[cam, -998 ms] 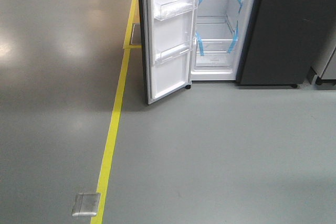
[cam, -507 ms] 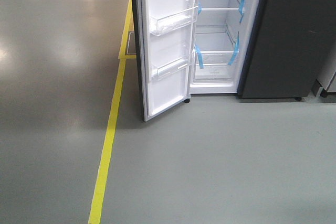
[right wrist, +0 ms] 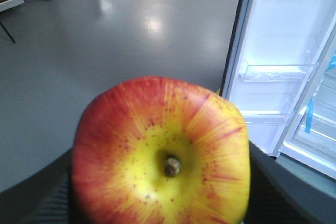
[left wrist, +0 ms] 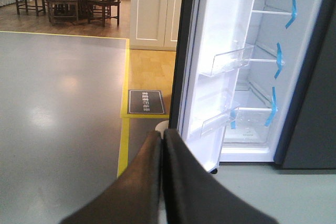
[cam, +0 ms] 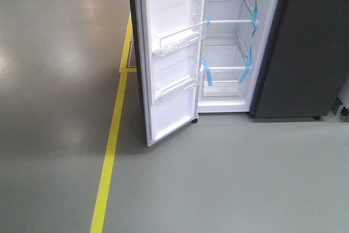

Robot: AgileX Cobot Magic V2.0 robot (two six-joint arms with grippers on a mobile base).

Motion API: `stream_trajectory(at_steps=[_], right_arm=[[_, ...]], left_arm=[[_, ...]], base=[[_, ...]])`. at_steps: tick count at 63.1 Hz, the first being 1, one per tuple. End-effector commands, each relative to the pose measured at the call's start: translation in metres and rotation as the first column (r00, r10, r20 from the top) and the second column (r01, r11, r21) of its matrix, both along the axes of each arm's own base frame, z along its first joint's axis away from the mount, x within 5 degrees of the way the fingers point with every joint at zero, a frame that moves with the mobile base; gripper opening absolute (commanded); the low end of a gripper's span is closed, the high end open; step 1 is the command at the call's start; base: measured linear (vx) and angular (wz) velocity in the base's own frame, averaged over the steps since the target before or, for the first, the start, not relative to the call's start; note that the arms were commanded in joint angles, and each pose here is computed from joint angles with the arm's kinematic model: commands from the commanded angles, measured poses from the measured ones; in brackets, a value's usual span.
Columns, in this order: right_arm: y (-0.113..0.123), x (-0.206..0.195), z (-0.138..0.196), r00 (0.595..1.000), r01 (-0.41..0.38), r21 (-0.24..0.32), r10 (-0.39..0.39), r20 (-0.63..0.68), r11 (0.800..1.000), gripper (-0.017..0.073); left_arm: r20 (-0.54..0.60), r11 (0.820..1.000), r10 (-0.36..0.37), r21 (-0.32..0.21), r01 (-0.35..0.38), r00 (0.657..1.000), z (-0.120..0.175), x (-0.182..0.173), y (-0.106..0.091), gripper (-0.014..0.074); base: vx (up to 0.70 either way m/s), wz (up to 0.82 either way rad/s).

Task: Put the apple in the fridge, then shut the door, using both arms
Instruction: 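Drive up to the open fridge door holding the apple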

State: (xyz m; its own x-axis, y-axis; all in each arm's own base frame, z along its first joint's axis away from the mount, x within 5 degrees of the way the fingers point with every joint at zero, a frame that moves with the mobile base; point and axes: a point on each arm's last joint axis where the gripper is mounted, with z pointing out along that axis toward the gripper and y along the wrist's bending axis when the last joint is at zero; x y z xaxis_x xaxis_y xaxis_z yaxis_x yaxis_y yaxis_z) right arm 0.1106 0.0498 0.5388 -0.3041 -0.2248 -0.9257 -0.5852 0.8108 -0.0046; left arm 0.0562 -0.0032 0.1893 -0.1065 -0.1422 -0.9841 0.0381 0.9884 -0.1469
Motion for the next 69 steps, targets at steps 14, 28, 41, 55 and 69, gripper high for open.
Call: stream_trajectory(at_steps=[14,28,41,55,69], right_arm=[[0.0021,-0.004,0.007,0.999,-0.018,0.03,0.017,0.035,0.999,-0.0003],[0.0021,-0.004,0.007,0.999,-0.018,0.03,0.017,0.035,0.999,-0.0003],[0.0021,-0.004,0.007,0.999,-0.018,0.03,0.017,0.035,0.999,-0.0003],[0.0021,-0.004,0.007,0.999,-0.018,0.03,0.017,0.035,0.999,-0.0003],[0.0021,-0.004,0.007,0.999,-0.018,0.03,0.017,0.035,0.999,-0.0003]], left_arm=[[0.065,1.0,-0.001,-0.021,0.002,0.998,0.0004,0.0001,-0.0001,-0.0006],[0.065,1.0,-0.001,-0.021,0.002,0.998,0.0004,0.0001,-0.0001,-0.0006],[0.065,1.0,-0.001,-0.021,0.002,0.998,0.0004,0.0001,-0.0001,-0.0006],[0.065,1.0,-0.001,-0.021,0.002,0.998,0.0004,0.0001,-0.0001,-0.0006],[0.065,1.0,-0.001,-0.021,0.002,0.998,0.0004,0.0001,-0.0001,-0.0006]], base=[[0.27,-0.01],[0.26,0.01],[0.25,0.04],[0.25,0.04],[0.24,0.02]])
